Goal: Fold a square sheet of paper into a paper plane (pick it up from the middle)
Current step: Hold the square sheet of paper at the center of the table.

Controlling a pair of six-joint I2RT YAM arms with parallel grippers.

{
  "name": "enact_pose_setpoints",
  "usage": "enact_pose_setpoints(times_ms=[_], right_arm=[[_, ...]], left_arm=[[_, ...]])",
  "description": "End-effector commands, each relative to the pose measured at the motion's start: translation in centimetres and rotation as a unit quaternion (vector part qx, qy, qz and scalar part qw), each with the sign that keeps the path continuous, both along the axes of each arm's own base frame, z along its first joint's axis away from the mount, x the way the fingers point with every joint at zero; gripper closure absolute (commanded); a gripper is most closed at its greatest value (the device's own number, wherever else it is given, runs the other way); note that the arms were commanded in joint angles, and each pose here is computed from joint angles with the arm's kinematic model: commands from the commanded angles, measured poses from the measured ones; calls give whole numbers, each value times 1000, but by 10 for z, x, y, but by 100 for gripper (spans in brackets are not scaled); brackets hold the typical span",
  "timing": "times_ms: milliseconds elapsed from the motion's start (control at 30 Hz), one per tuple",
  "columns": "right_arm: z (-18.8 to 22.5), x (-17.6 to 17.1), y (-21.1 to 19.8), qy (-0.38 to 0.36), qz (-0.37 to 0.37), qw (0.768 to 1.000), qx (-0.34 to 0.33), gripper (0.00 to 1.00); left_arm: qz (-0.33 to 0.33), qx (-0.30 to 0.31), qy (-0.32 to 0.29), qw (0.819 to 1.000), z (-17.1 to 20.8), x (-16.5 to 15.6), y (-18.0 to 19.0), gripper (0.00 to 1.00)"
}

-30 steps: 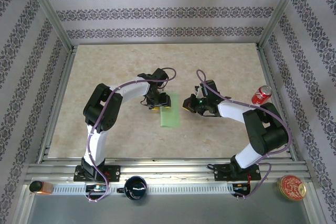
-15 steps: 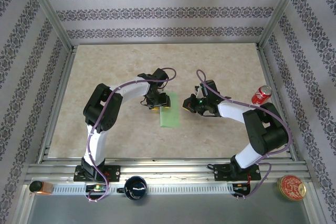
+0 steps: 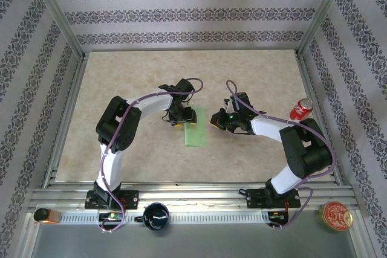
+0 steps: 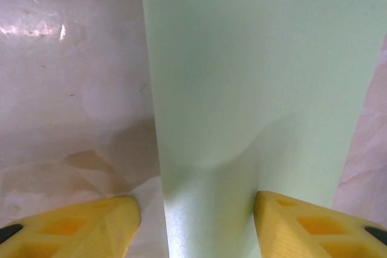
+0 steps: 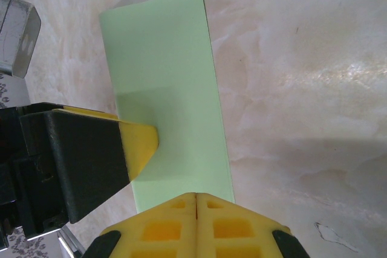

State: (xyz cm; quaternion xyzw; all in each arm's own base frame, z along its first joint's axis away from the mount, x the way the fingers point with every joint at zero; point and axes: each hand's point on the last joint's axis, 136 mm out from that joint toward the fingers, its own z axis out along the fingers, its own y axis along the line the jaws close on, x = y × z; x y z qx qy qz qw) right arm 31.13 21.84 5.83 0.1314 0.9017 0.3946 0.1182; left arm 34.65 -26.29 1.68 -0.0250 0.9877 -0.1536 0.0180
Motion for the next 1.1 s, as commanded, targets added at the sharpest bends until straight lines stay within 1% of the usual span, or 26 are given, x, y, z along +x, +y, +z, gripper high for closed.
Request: enact_pose_setpoints(times_ms=[0,200,400,633,1067], right_arm=[[9,3,6,-11,11,1000,6,97],[8,6,16,-13,28,1000,4,100],[2,12,26,-9,37,999,-11,100],[-4,10,15,-8,14,999,-27,100],[0,8,1,-12,-11,1000,-22,100]], left_arm=[[-11,88,40,995,-72,-18,34,43],[-10,88,38,995,-71,-17,33,43],[-5,89,38,995,-71,-16,33,43],[5,91,40,995,-72,-16,35,43],[20,94,40,995,-76,-19,38,42]])
